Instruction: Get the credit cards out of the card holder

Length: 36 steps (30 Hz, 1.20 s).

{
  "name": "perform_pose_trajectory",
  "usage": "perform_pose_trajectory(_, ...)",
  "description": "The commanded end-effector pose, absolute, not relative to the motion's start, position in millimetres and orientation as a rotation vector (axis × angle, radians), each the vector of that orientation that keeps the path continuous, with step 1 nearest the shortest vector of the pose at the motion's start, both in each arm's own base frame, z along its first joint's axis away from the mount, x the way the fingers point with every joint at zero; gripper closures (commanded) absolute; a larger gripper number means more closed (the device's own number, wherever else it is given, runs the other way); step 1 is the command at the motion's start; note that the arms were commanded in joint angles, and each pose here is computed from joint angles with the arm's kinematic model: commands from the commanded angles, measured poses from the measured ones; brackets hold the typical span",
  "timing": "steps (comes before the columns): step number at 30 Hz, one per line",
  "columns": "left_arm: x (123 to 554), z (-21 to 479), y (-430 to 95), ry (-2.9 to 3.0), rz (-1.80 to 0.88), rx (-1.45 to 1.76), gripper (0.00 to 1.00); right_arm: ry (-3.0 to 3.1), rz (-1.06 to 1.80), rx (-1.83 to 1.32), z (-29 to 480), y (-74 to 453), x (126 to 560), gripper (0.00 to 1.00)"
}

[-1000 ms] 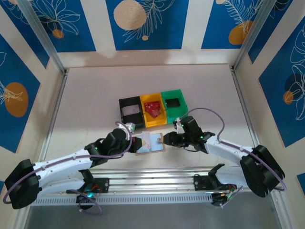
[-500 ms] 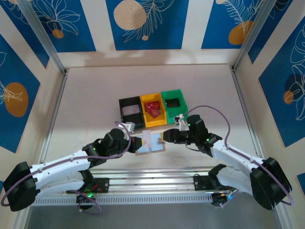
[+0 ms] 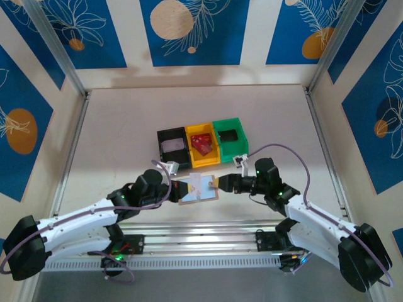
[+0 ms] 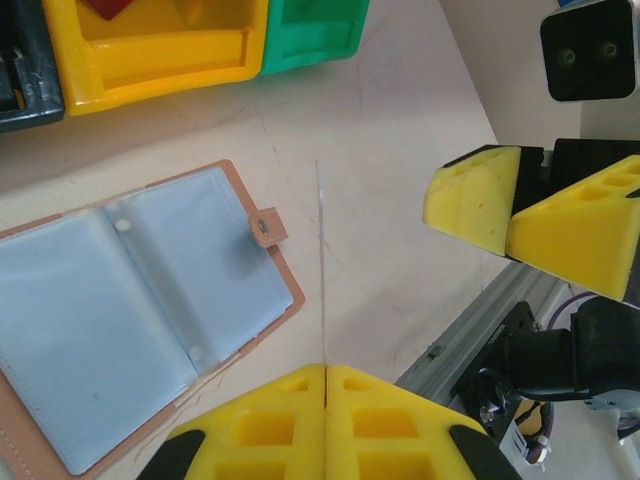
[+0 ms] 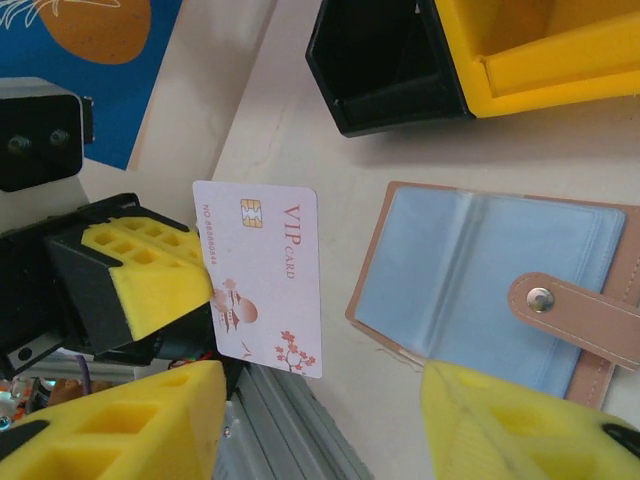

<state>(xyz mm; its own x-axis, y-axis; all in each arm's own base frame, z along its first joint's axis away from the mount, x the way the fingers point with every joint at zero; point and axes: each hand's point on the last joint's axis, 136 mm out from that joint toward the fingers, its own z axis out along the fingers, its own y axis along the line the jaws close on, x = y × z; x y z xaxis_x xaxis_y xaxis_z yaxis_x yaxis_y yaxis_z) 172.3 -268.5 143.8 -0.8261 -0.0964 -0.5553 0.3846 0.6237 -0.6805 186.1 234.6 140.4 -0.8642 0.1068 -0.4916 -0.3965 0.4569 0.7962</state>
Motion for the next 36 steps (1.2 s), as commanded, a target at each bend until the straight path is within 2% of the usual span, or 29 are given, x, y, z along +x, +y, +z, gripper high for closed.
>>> perform_pose_trajectory(1,175,164,-277,2.239,-1.205,0.241,1.0,2.182,1.405,-0.23,146,232,187,0.37)
perform_pose_trajectory(4,175,166,-278,2.238,-1.211,0.244,1.0,2.181,1.416,-0.237,146,232,185,0.33)
perform_pose_trajectory(12,173,172,-285,2.231,-1.261,0.253,1.0,2.167,1.479,-0.286,151,239,178,0.32)
perform_pose_trajectory(36,170,184,-300,2.176,-1.435,0.214,1.0,2.162,1.542,-0.476,152,269,162,0.38)
